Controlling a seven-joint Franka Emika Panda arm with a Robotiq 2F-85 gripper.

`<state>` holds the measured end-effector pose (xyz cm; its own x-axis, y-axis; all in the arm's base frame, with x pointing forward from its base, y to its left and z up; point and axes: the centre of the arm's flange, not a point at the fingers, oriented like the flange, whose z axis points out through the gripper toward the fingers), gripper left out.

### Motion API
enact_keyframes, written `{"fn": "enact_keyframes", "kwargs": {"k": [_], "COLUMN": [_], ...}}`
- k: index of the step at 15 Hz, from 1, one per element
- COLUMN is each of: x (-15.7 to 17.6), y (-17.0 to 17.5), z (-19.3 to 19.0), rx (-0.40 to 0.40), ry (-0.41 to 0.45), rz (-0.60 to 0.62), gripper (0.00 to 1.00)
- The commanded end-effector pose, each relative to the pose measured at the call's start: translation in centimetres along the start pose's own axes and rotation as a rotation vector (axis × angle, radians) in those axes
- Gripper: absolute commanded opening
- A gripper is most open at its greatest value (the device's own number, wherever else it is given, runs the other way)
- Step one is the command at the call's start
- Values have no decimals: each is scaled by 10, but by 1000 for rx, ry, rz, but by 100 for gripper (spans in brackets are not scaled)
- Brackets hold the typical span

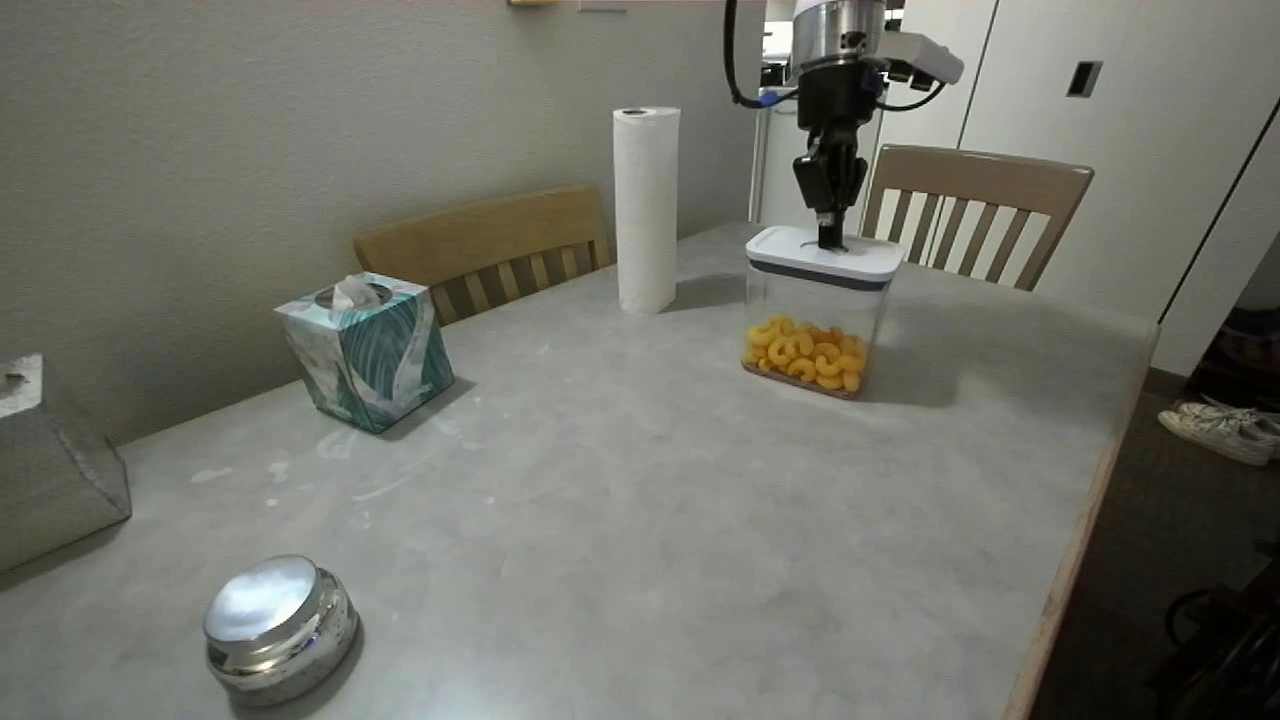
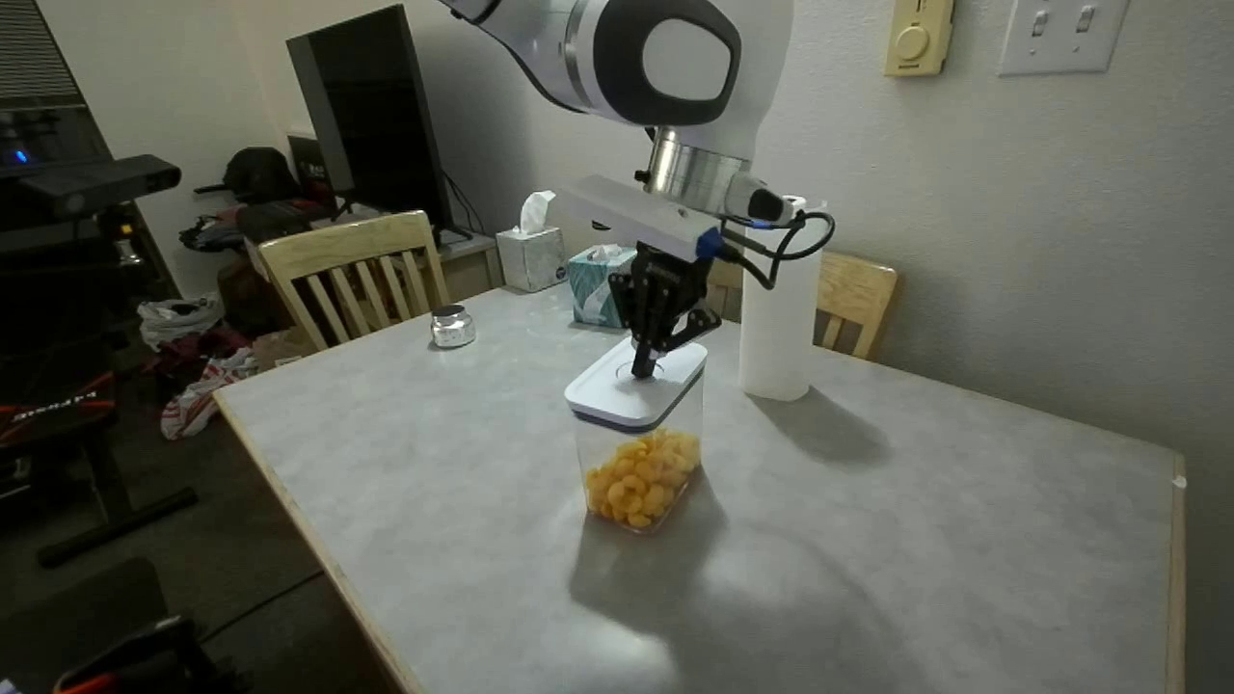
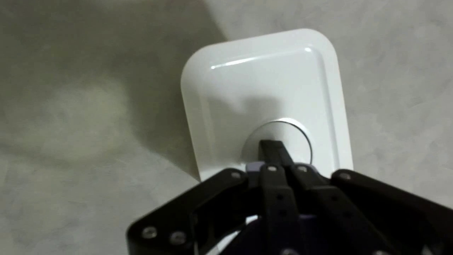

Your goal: Press the button atop the lid and then put the lid on the table

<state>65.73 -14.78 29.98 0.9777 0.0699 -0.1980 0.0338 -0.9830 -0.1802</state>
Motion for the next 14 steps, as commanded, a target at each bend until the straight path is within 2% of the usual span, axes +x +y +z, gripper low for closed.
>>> {"fn": "enact_keyframes", "kwargs": {"k": [1,4,8,14], "x": [-6,4,12,4], "y": [11,9,-10,-31], "z": [13,21,15,4], "rx": [3,35,47,7], "ry": [34,54,46,11], "rz": [-16,-45,-89,-49], "gripper": [0,0,0,0]}}
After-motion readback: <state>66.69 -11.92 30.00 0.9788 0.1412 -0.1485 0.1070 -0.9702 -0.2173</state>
